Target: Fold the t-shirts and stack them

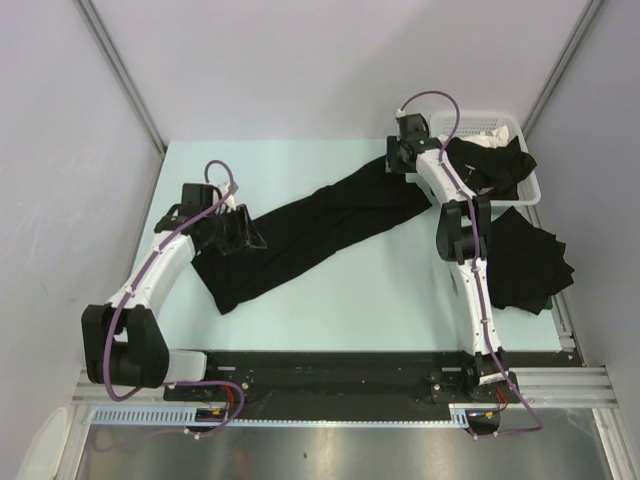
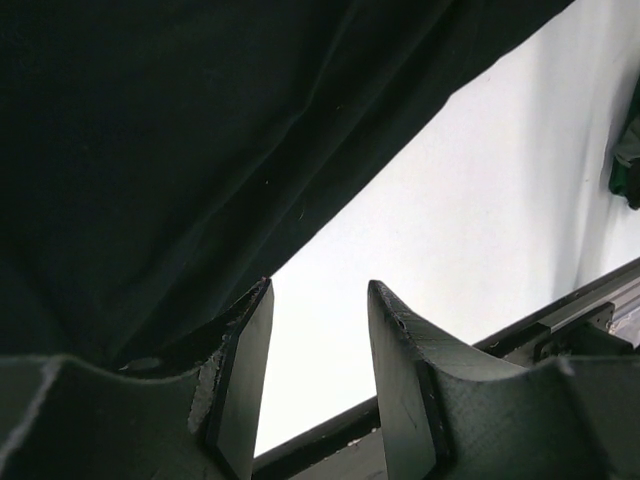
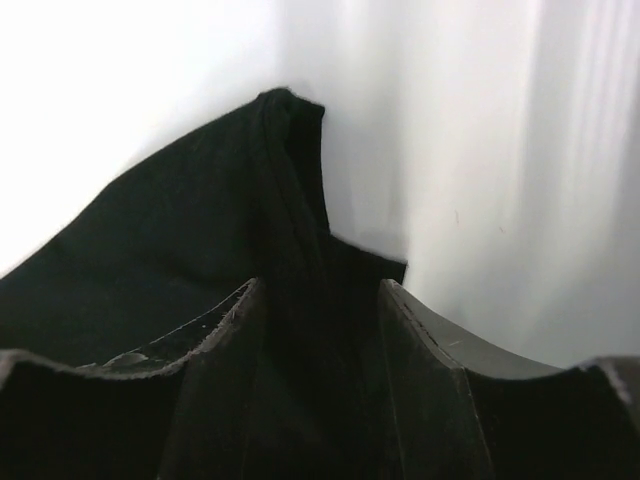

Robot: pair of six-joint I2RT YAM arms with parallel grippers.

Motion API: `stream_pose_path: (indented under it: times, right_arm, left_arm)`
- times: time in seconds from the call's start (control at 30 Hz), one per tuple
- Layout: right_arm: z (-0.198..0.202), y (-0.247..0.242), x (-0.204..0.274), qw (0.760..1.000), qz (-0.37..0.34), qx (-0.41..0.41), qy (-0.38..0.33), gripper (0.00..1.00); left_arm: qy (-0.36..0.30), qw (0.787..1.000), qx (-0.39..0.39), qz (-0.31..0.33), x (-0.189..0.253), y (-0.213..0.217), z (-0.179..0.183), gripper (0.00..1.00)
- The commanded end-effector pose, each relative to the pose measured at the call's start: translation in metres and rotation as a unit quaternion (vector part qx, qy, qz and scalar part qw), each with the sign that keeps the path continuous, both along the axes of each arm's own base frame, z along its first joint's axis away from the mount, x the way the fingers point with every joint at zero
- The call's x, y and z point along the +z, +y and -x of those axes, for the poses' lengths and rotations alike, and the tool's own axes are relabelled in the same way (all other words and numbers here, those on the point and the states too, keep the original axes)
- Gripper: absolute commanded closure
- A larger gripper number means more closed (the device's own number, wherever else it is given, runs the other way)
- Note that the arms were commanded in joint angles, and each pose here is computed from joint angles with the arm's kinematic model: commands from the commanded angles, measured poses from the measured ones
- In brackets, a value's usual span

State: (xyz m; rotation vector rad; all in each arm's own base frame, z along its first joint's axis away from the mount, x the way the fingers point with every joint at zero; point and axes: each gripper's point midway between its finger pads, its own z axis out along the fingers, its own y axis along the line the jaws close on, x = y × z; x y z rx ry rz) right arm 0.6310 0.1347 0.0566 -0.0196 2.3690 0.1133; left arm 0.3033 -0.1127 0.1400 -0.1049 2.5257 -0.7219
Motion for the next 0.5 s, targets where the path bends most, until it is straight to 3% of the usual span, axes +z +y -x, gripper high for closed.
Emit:
stream_pose_path:
  times: [0.0,0.17,0.33,0.47]
  right_arm:
    - [-0.002,0.02,0.134,0.992,-0.033,0.018,-0.124,0.46]
    - [0.027,0.043,0.177,0.989,-0.046,0.043,-0.136,0.45]
    - [0.054,0.054,0.185,0.989,-0.043,0.061,-0.124,0.45]
    - [0.062,0.05,0.185,0.99,-0.039,0.063,-0.118,0.45]
  left_arm:
    - [-0.014,1.0,0.015,0.001,-0.003,0.0,0.004,0.52]
    - [0.018,0.997,0.065,-0.04,-0.025,0.018,0.013,0.51]
    - [0.045,0.98,0.15,-0.121,-0.043,0.055,0.022,0.49]
    - [0.063,0.969,0.191,-0.142,-0.05,0.067,0.03,0.49]
